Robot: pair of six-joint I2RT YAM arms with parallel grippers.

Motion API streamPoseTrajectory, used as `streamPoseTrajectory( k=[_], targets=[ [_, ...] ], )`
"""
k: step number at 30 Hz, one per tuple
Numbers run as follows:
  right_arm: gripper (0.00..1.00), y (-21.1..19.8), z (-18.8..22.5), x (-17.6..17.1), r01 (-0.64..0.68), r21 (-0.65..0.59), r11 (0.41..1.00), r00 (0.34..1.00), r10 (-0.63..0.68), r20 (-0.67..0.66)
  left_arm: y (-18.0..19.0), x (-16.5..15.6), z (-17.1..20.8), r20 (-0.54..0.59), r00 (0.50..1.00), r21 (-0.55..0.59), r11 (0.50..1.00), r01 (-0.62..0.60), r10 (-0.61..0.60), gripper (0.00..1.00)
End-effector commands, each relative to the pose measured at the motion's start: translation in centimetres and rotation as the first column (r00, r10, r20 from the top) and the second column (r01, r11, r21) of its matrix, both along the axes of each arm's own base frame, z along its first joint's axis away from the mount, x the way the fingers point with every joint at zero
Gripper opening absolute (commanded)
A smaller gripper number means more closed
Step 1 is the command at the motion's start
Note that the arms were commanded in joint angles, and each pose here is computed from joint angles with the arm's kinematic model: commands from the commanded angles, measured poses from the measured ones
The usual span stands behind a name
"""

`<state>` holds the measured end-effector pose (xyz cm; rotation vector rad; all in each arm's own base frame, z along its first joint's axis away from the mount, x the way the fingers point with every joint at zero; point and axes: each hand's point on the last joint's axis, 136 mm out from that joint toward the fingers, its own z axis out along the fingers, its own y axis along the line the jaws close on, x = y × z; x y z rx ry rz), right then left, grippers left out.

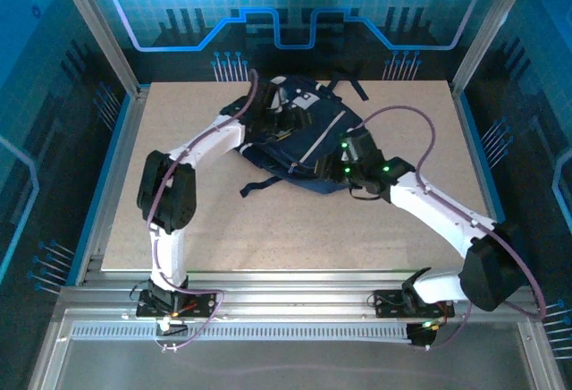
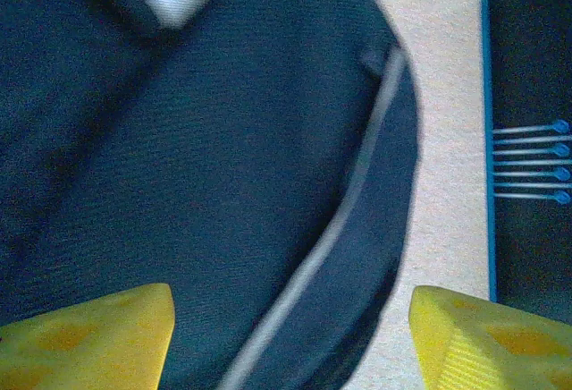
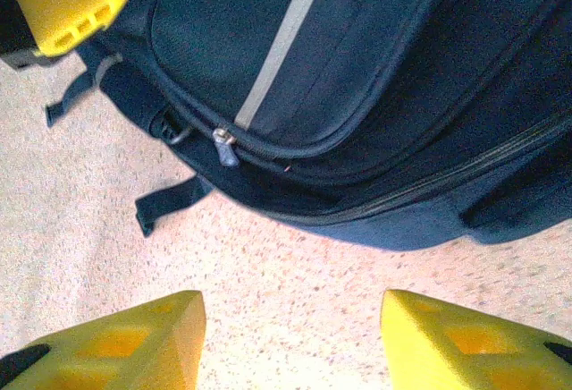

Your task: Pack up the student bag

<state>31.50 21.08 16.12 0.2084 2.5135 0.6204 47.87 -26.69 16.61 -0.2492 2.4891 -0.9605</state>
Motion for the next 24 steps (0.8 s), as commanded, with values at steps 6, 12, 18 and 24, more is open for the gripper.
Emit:
streamPoseTrajectory(
  k=[6, 12, 18, 24],
  targets=[
    [0.48, 5.6, -1.8, 2.2, 0.067, -0.084, 0.994, 0.998, -0.065, 0.026, 5.5, -0.5, -1.2, 0.012, 0.996, 0.02, 0.996, -0.091, 0.091, 0.72],
    [0.42, 8.4, -4.7, 3.7, 0.094, -0.115, 0.989, 0.996, -0.093, 0.013, 6.7, -0.9, -4.3, -0.028, 0.994, 0.071, 0.992, -0.1, 0.102, 0.72],
    [0.38, 9.3, -7.2, 5.7, 0.154, -0.192, 0.969, 0.988, -0.149, 0.039, 7.1, -0.6, -7.1, -0.088, 0.989, 0.067, 0.992, -0.111, 0.116, 0.72],
    [0.35, 9.0, -7.9, 7.7, 0.231, -0.249, 0.941, 0.972, -0.21, 0.106, 6.9, -0.6, -8.1, -0.108, 0.987, 0.052, 0.992, -0.115, 0.12, 0.72]
  ],
)
